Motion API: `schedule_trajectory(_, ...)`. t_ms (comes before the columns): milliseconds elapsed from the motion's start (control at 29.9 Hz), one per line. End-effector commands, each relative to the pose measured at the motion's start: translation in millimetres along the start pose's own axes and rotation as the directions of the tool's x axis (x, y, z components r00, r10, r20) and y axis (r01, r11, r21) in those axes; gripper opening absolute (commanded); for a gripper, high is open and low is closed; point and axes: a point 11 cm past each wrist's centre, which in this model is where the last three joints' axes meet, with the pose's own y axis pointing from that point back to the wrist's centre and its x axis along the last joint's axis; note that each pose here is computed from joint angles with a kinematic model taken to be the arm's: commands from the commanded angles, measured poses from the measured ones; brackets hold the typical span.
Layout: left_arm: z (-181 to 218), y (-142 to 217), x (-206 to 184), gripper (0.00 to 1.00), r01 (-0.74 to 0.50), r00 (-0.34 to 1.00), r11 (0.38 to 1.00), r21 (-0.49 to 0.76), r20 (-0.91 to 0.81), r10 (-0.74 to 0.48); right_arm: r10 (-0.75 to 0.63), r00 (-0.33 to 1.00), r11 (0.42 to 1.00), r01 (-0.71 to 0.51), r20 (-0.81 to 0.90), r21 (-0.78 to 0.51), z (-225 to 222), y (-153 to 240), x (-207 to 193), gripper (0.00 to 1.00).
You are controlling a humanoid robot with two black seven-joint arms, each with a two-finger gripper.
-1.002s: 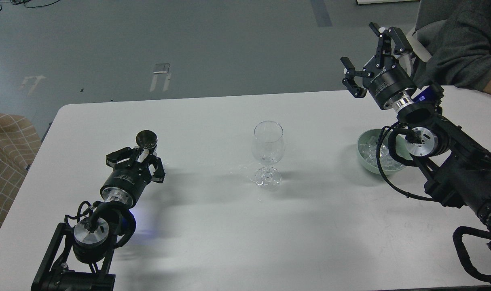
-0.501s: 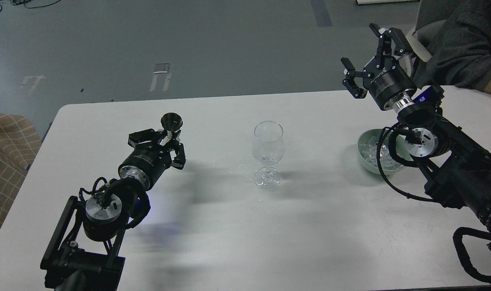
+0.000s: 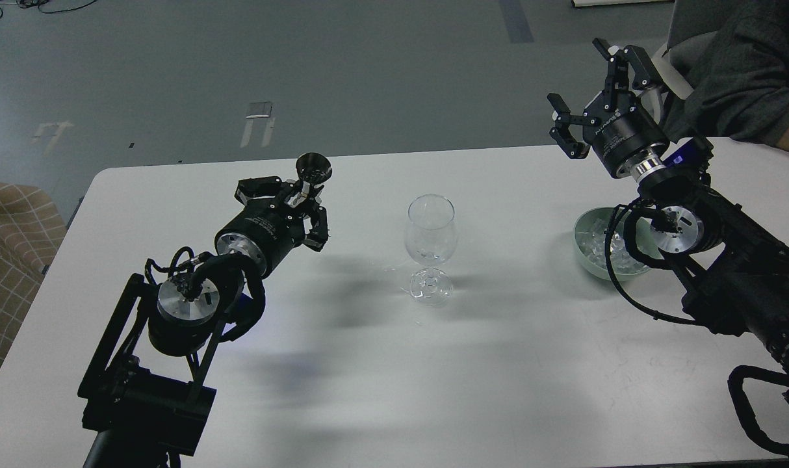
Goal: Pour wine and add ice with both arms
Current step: 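Carry the jigger with the left gripper over the wine glass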
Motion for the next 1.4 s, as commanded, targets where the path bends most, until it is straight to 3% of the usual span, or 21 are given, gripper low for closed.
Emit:
schedule_trajectory(0, -4.1, -0.7, -6.9, 0.00, -0.010, 1.000, 1.000, 0.013, 0.023, 0.010, 0.001, 1.000, 1.000, -0.001, 0.001, 0.001, -0.2, 0.1, 0.2, 1.00)
schedule_trajectory(535, -28.7, 5.2, -58.4, 0.00, 0.075, 0.987, 0.993, 0.090, 0.137, -0.087, 0.003, 1.000, 1.000, -0.003, 0.004, -0.005, 3.3, 2.2, 0.8, 1.00)
schedule_trajectory(1370, -62.7, 1.5, -57.8, 0.00, 0.027, 0.923, 0.992, 0.120, 0.379, -0.071, 0.007, 1.000, 1.000, -0.007, 0.008, -0.007, 5.1, 4.0, 2.0, 1.00)
